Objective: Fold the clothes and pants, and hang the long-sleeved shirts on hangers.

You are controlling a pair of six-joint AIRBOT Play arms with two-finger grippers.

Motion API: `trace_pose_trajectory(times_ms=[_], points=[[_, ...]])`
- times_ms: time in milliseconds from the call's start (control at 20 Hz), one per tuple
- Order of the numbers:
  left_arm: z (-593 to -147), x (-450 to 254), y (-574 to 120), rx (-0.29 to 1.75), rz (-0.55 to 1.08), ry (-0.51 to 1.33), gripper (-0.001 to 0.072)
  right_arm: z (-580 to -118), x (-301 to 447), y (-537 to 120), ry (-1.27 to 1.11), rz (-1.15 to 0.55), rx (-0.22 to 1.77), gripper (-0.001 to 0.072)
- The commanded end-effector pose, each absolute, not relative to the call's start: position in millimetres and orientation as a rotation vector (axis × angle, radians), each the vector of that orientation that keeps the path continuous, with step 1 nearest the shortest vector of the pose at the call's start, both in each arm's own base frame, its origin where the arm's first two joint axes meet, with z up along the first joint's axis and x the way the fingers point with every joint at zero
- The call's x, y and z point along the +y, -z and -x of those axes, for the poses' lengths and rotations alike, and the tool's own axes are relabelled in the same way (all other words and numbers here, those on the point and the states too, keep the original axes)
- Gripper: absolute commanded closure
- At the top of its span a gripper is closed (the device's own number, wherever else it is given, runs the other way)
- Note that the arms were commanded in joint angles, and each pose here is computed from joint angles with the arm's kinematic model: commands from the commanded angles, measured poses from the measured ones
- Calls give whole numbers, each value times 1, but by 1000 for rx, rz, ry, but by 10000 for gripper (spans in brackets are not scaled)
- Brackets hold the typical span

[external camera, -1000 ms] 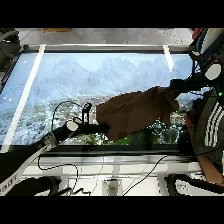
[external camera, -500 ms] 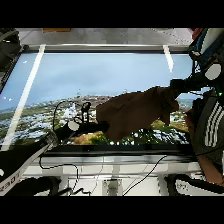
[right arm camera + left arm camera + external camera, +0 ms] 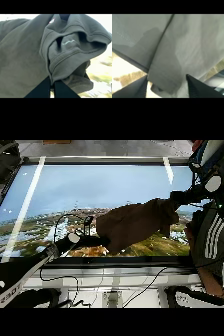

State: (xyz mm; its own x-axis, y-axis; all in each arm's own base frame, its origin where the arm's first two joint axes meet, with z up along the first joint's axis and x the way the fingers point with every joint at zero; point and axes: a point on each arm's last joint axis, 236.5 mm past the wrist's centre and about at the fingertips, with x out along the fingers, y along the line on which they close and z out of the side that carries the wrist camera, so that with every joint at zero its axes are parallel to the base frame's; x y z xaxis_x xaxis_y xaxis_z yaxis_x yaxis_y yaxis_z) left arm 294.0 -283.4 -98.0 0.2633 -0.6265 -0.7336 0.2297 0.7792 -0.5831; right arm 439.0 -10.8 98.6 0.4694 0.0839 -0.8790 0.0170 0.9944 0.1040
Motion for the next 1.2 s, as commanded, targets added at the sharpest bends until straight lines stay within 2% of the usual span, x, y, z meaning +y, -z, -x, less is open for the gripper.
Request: trace_pose_trajectory(times_ms=[0,100,150,300,400,600,800,950,1150], points=[[-295,-283,98,1166,399,596,264,-439,-11,-98,-41,-104,1083,697],[-305,-280,95,1133,413,568,266,-439,-11,-98,-41,-104,1083,697],[-308,-281,92,1122,415,566,315,-439,-11,-98,-41,-104,1083,697],[-317,-286,81,1094,420,579,519,-439,-11,-98,-41,-104,1083,697],[-328,-290,70,1060,423,585,691,-439,-11,-98,-41,-104,1083,697],[-358,-296,38,957,436,585,693,-438,-7,-99,-55,-118,1083,697],[-403,-274,-36,745,390,603,693,-442,-7,-119,-71,-75,1018,697],[-435,-209,-118,520,317,520,693,-446,-17,-168,-45,-12,877,697],[-445,-80,-246,132,336,237,693,-443,-26,-254,0,36,632,697]])
